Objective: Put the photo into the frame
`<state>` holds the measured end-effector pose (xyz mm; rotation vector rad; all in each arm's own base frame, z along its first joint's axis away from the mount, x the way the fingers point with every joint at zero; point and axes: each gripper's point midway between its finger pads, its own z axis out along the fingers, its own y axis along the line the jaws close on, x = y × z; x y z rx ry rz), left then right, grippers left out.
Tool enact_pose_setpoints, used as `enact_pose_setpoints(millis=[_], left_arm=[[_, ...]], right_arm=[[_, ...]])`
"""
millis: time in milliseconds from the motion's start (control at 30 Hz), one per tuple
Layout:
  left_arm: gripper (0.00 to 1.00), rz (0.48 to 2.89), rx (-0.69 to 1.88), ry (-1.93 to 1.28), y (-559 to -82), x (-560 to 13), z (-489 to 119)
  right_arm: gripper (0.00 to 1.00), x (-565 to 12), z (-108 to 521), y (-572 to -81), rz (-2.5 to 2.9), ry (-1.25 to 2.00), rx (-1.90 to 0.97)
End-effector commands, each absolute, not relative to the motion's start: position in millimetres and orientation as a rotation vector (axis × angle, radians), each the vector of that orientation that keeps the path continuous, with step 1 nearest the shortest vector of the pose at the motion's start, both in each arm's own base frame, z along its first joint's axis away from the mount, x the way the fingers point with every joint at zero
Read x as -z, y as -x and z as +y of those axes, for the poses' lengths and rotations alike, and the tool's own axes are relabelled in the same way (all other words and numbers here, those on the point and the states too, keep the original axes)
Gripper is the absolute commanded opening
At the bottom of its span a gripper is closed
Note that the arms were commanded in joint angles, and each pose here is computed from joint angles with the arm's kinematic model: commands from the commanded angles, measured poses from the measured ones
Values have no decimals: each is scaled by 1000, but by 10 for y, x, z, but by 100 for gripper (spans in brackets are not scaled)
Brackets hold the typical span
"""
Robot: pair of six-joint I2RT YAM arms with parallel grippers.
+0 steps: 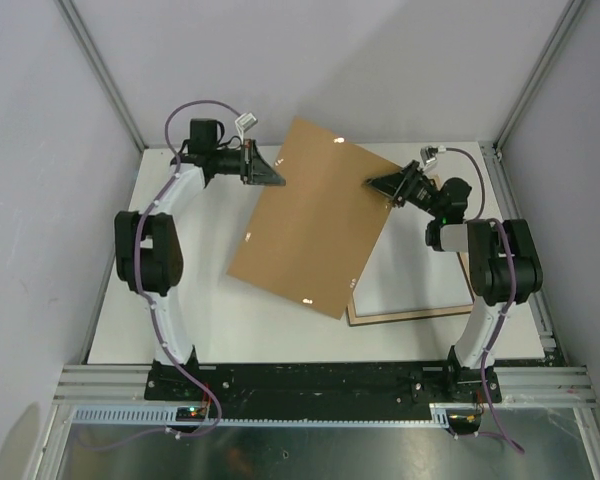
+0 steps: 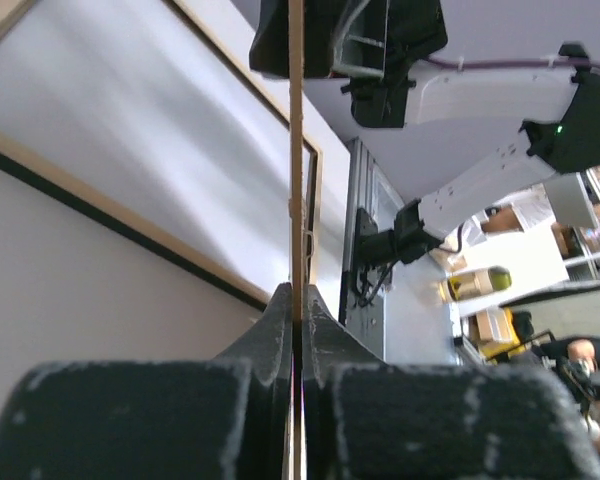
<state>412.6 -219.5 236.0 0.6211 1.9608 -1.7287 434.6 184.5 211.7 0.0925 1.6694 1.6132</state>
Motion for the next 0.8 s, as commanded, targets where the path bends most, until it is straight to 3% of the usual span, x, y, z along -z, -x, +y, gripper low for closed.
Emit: enact_pose_setpoints(millis=[0,433,767], left_arm=[[0,1900,1658,-611,-4050,-2915,-2218],[0,1769,1633,-366,-4193,-3536,-1891],[0,1777,1654,-246,-4307,-3349,-1783]], right_arm=[[68,-2566,1964,-4214,1496,50,-1698],[75,-2774,2295,-3883,1445,178,-1808],[74,-2902,2399,-3655,1428,238,-1845]])
